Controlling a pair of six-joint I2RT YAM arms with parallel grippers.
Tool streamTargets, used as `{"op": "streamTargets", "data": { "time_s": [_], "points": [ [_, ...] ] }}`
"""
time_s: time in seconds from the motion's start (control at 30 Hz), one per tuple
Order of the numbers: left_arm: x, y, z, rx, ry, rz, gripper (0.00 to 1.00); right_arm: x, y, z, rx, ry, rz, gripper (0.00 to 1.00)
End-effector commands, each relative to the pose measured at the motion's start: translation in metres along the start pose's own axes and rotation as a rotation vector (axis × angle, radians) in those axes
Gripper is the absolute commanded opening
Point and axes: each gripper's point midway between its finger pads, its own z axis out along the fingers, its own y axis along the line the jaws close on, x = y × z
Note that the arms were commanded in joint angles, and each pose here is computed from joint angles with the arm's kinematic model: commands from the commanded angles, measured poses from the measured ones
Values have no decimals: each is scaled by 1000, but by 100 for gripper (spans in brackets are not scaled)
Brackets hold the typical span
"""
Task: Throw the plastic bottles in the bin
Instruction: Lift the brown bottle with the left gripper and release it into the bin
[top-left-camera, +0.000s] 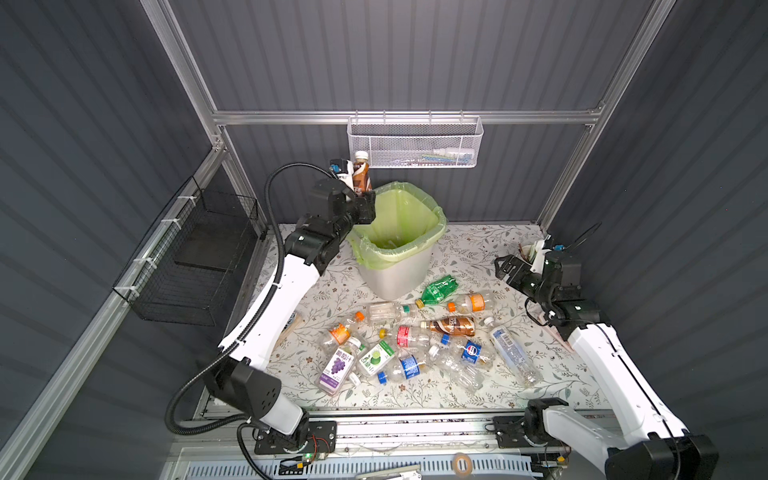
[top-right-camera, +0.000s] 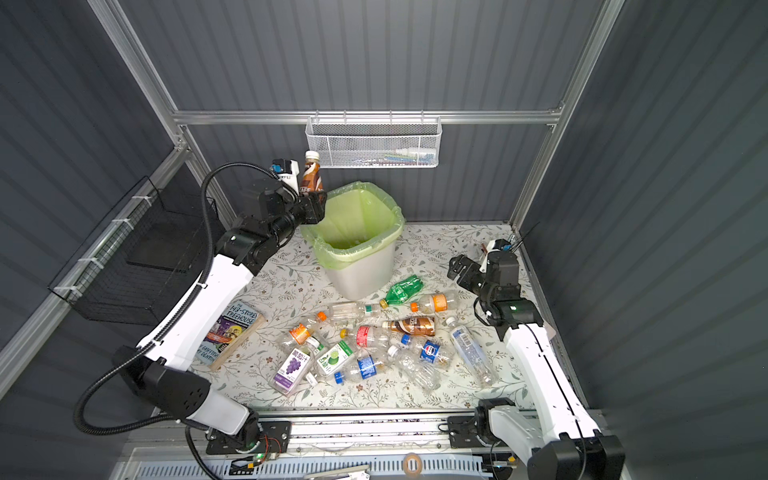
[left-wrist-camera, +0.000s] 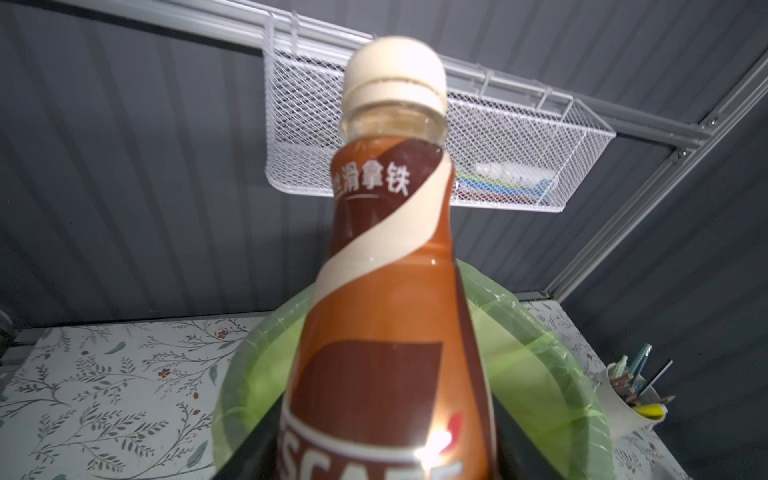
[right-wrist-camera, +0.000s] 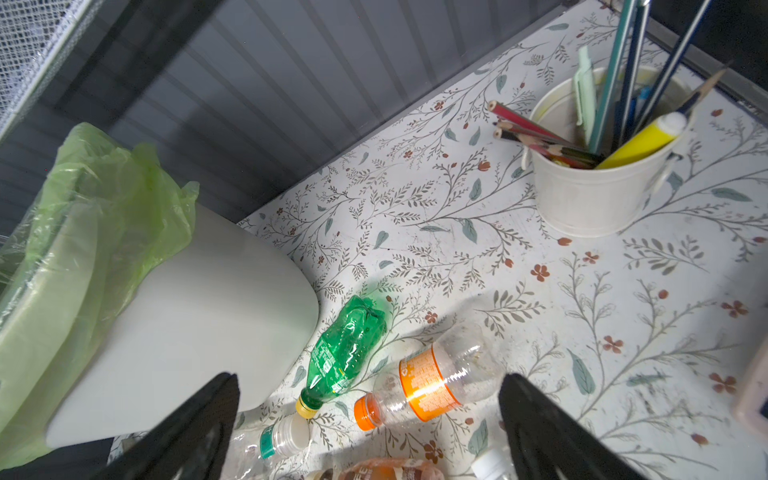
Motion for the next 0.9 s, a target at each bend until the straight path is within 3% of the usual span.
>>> {"op": "streamTargets", "data": {
  "time_s": [0.0,0.07,0.23,0.5,0.67,0.87],
  "points": [
    [11,-1,-10,-5,93,69,89,9,-18,-13,85,35,-32,99],
    [0,5,-21,-41,50,84,100,11,-25,-18,105,32,-23,99],
    [-18,16,-51,-90,-70,107,100,18,-29,-24,100,25,18,99],
    [5,46,-62,-227,-61,116,100,31,-39,-30,161,93,37,99],
    [26,75,-69,-328,-48,70,100,74,-63,-37,251,218,68,97],
    [63,123,-66,-347,28,-95,100,136,-90,-48,331,338,118,92]
  ]
}}
